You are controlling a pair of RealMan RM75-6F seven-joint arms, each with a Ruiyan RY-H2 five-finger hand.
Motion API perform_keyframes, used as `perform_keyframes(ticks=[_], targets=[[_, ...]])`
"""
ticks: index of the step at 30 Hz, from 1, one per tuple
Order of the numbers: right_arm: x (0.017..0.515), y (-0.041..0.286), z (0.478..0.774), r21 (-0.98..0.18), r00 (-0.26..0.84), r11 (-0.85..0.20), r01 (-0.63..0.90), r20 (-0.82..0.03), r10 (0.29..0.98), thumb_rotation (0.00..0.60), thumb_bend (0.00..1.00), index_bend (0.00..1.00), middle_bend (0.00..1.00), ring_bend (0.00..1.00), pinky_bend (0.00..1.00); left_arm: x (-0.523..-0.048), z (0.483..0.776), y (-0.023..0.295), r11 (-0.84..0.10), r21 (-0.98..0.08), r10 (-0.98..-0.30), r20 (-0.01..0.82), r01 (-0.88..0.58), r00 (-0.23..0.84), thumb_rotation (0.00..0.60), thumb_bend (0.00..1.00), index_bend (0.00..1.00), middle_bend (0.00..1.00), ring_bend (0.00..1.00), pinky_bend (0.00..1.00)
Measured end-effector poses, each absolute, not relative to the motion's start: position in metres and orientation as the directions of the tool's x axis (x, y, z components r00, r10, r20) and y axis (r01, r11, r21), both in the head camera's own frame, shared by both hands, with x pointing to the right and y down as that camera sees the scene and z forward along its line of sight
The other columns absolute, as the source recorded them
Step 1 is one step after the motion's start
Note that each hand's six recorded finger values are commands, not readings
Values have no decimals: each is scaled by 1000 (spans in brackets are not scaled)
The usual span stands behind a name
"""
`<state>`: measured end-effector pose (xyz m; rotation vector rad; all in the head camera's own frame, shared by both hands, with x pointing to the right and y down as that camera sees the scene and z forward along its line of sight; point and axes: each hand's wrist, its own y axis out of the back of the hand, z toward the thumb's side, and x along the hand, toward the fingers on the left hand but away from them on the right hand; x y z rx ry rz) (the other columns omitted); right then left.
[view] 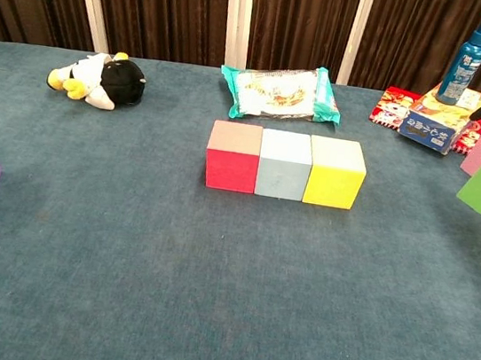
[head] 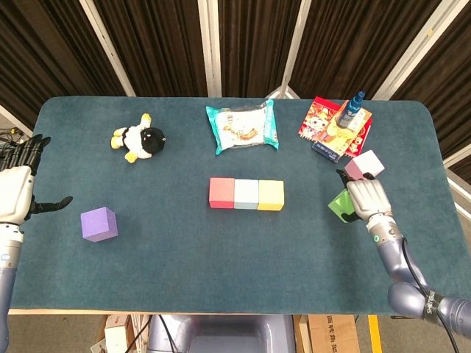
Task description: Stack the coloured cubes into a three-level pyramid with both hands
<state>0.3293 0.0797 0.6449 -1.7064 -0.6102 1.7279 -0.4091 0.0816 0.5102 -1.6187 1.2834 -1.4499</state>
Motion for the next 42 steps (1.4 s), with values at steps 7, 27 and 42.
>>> perform_keyframes(ticks=[7,27,42], targets=[[320,81,651,-699,97,-697,-162,-714,693,600,266,0,448,378,147,-409,512,82,-350,-901,-924,378,-257,-67,600,75,0,0,0,2],[301,83,675,-673,238,-675,-301,-739,631,600,266,0,361,239,147,-411,513,82,-347,-902,-922,378,-258,-80,600,75,0,0,0,2],[302,95,670,-648,168,-756,-93,-758,630,600,266,0,85,99,35,-410,516,83,-356,-899,-919,386,-256,-79,600,75,0,0,0,3]])
